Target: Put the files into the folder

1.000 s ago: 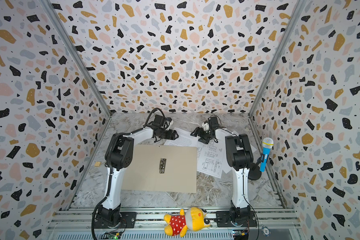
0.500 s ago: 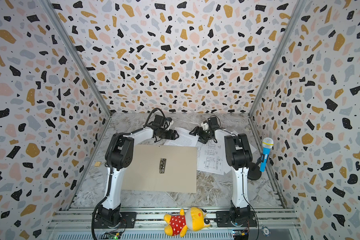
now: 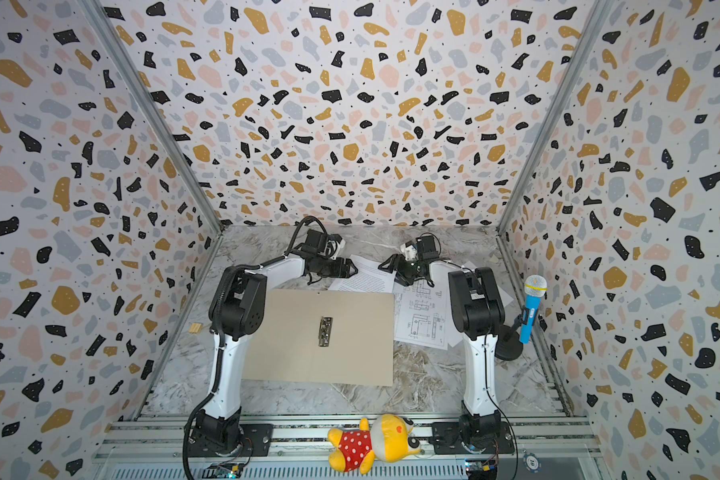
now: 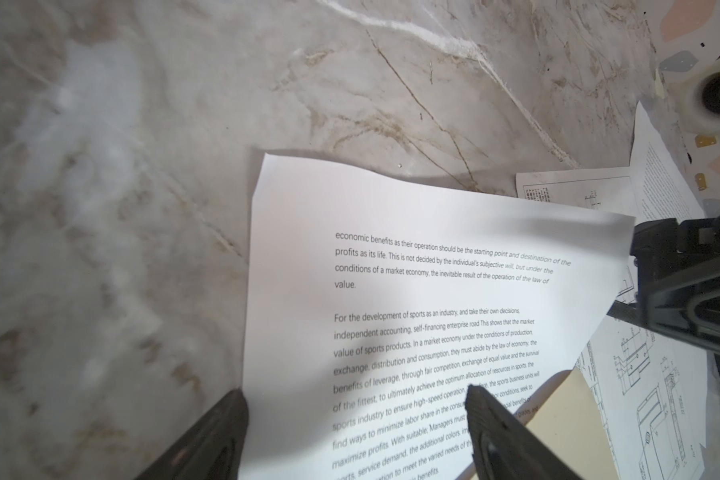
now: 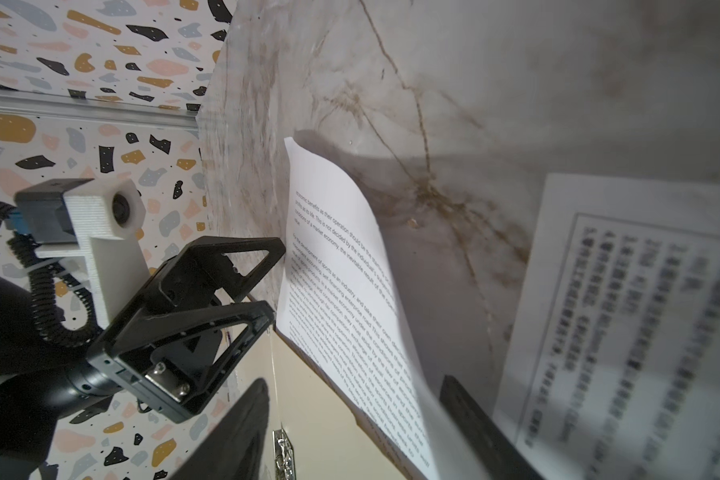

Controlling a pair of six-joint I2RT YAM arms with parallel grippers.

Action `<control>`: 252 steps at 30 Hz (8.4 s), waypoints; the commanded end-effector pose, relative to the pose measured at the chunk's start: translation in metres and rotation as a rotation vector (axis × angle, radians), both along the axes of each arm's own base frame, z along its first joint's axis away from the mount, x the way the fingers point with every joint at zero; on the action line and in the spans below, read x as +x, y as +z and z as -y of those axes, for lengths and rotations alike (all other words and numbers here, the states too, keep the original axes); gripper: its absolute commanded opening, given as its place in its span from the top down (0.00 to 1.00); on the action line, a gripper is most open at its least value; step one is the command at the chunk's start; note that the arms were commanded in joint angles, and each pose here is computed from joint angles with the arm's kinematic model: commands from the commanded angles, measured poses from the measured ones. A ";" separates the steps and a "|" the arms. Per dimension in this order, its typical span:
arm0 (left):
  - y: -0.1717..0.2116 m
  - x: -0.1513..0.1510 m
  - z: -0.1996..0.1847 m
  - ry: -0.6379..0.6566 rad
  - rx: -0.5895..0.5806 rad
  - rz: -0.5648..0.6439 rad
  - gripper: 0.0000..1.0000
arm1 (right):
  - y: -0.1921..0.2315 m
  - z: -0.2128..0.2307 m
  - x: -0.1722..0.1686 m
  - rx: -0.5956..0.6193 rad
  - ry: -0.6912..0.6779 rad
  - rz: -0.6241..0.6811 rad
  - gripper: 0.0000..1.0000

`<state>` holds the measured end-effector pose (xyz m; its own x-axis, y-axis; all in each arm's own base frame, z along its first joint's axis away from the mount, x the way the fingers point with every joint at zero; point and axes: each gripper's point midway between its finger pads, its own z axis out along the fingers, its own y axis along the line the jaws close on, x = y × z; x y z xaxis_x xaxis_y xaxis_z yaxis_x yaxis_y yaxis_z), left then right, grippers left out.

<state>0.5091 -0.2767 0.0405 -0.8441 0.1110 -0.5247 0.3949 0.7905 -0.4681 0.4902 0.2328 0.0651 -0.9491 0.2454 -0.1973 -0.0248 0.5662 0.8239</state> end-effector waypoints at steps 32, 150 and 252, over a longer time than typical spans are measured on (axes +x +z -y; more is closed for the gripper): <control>0.102 -0.023 -0.161 0.434 -0.102 0.035 0.12 | 0.250 -0.045 0.046 -0.044 0.132 0.635 1.00; -0.043 -0.185 -0.163 0.544 -0.046 -0.341 0.20 | 0.052 -0.086 -0.104 0.266 0.097 -0.054 0.56; 0.014 -0.191 -0.306 0.834 -0.243 -0.258 0.00 | 0.121 -0.254 -0.078 0.240 0.727 0.653 1.00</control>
<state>0.3159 0.0326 0.0503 -0.7020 -0.6715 -0.2372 -0.4186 0.6585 -0.6254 0.4160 0.4828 0.1641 -0.6313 -0.2616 -0.7301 -0.7696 0.0943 0.6316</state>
